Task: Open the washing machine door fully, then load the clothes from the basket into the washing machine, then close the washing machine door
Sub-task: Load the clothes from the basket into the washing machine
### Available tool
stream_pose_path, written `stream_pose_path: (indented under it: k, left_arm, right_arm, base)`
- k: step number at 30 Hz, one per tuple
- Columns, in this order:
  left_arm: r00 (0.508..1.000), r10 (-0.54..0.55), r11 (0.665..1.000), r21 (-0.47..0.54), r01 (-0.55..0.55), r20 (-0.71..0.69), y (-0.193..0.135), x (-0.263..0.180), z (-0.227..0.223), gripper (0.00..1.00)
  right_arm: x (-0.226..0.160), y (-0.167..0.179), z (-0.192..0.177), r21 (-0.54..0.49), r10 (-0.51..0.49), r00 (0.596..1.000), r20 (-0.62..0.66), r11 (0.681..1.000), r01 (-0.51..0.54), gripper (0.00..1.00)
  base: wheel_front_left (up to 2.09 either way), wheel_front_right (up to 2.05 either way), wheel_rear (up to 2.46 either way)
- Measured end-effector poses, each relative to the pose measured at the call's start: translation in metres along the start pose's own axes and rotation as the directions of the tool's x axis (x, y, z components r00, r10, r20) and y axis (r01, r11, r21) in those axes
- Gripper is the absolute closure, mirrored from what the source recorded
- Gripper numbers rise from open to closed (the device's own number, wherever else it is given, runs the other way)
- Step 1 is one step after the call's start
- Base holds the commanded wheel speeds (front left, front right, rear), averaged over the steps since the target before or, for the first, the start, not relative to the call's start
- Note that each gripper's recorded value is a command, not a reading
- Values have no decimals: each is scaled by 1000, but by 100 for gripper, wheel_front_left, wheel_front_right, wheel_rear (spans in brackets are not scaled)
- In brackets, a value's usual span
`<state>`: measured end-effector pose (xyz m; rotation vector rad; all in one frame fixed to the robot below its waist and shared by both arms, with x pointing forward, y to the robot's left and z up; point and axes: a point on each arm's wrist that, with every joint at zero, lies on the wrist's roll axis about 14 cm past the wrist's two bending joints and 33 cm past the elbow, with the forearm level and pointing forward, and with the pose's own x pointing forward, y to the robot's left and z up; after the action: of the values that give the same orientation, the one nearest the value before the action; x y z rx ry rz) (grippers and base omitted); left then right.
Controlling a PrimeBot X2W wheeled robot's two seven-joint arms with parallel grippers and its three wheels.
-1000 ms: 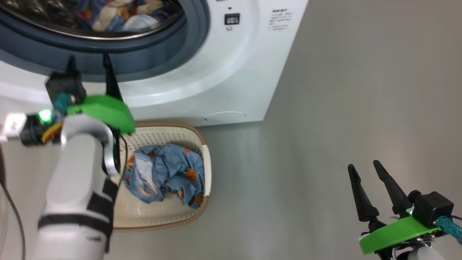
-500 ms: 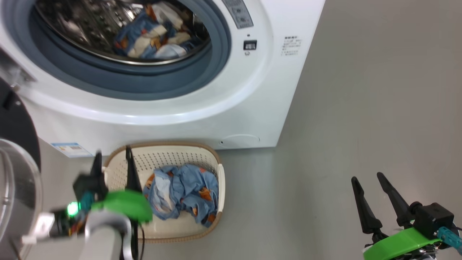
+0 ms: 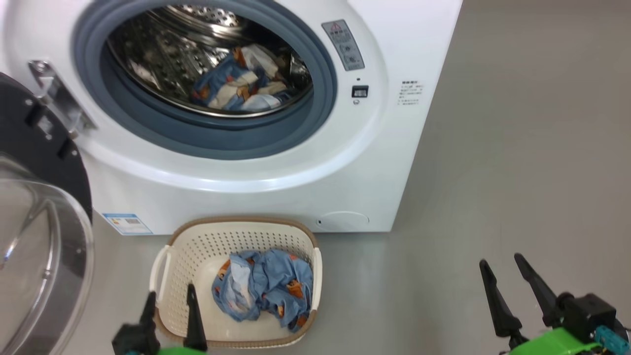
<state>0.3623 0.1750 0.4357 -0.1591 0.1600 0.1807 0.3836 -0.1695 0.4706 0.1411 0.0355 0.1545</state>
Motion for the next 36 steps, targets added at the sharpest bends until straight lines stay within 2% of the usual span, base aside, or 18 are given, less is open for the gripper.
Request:
stream_pose_path:
  k: [12,23,30,36]
  left_arm:
    - [1000,26,999,-32,-26,-5,9,-24,-3,0]
    - [1000,24,999,-31,-24,-8,8,-18,-3,0]
    - [996,-4,1000,9,5,-88,1,-8,-26,0]
    - [981,-65,998,9,68,-184,-18,16,-46,0]
  right_arm:
    - [-6,5,3,-26,16,1000,6,1000,-16,0]
    - [-7,0,-2,-24,1,1000,-8,1000,-1,0]
    - [-6,-3,-11,-16,-8,999,-35,1000,7,0]
    - [3,-10,-17,-4,-30,998,-47,1000,30,0]
  base:
    - [0,0,0]
    - [0,0,0]
    - [0,0,0]
    - [0,0,0]
